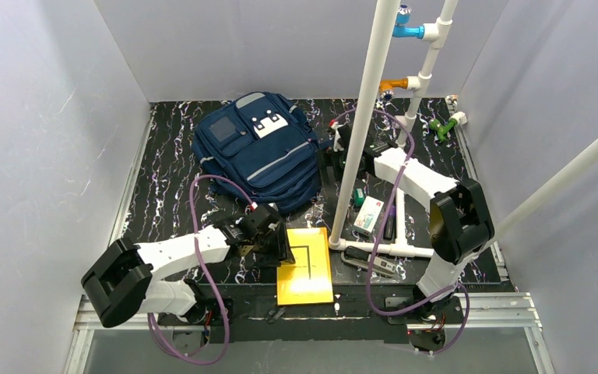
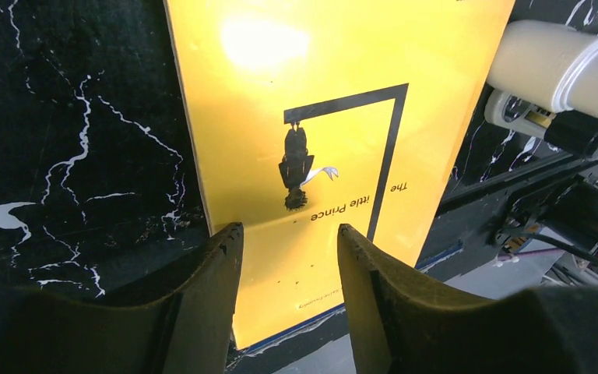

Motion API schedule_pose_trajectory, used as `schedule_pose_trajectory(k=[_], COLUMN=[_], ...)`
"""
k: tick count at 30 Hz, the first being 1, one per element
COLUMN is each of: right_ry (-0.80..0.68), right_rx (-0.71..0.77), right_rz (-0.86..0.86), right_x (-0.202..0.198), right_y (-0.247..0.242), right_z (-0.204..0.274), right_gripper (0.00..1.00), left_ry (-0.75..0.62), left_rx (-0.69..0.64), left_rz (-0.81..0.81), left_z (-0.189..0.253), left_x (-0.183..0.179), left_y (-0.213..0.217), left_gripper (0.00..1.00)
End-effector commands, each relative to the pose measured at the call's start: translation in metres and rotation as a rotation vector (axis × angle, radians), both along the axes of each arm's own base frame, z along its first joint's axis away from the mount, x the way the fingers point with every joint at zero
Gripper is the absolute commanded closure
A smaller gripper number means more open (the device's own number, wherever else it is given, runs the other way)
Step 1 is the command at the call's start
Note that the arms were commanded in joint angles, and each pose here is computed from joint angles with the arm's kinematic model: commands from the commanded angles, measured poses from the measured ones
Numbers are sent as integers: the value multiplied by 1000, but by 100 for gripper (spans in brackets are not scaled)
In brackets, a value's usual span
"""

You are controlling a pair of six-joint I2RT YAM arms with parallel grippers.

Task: Pack the student bag
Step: Pick up the book from the center of the board.

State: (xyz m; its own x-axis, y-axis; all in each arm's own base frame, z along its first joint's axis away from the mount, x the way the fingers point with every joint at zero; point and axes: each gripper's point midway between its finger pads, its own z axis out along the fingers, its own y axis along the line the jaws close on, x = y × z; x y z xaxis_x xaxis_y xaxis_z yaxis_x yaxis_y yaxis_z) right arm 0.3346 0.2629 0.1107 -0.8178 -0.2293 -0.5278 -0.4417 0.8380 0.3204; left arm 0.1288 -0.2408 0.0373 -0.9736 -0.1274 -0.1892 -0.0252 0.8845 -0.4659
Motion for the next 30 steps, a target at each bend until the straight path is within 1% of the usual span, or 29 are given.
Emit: schedule_pose_trajectory(k=[1, 4, 8, 13, 17, 18, 20, 22, 24, 27, 30], right_ry=[-64, -82, -30, 51, 74, 88, 141, 234, 266, 179, 239], right_rx=[-268, -294, -319, -234, -155, -126, -1, 113, 184, 292, 346], right_rz=[-344, -390, -430, -416, -391, -355, -223, -107, -67, -46, -42], right_x=[8, -9, -43, -101, -143, -154, -179, -203, -217, -222, -240], right_y=[-84, -109, -139, -147, -151, -148, -127, -105, -89, -62, -38], right_z=[11, 29, 39, 46, 57, 58, 57, 47, 39, 51, 32], right_gripper=[2, 2, 2, 2, 2, 2, 2, 4, 5, 4, 6], left_ry=[-4, 0, 18, 24, 16, 11, 5, 0, -1, 3, 4], left_rx=[195, 196, 167, 153, 134, 124, 116, 110, 109, 113, 106], left_rz=[98, 120, 121, 130, 145, 149, 152, 154, 157, 163, 179], left_z=[-34, -40, -46, -51, -51, -50, -49, -49, -50, -52, -55], left_x=[8, 8, 4, 5, 6, 7, 7, 8, 9, 9, 8], left_y=[39, 44, 41, 39, 39, 38, 38, 38, 38, 41, 44], left_gripper=[53, 53, 54, 54, 54, 54, 54, 54, 53, 53, 53])
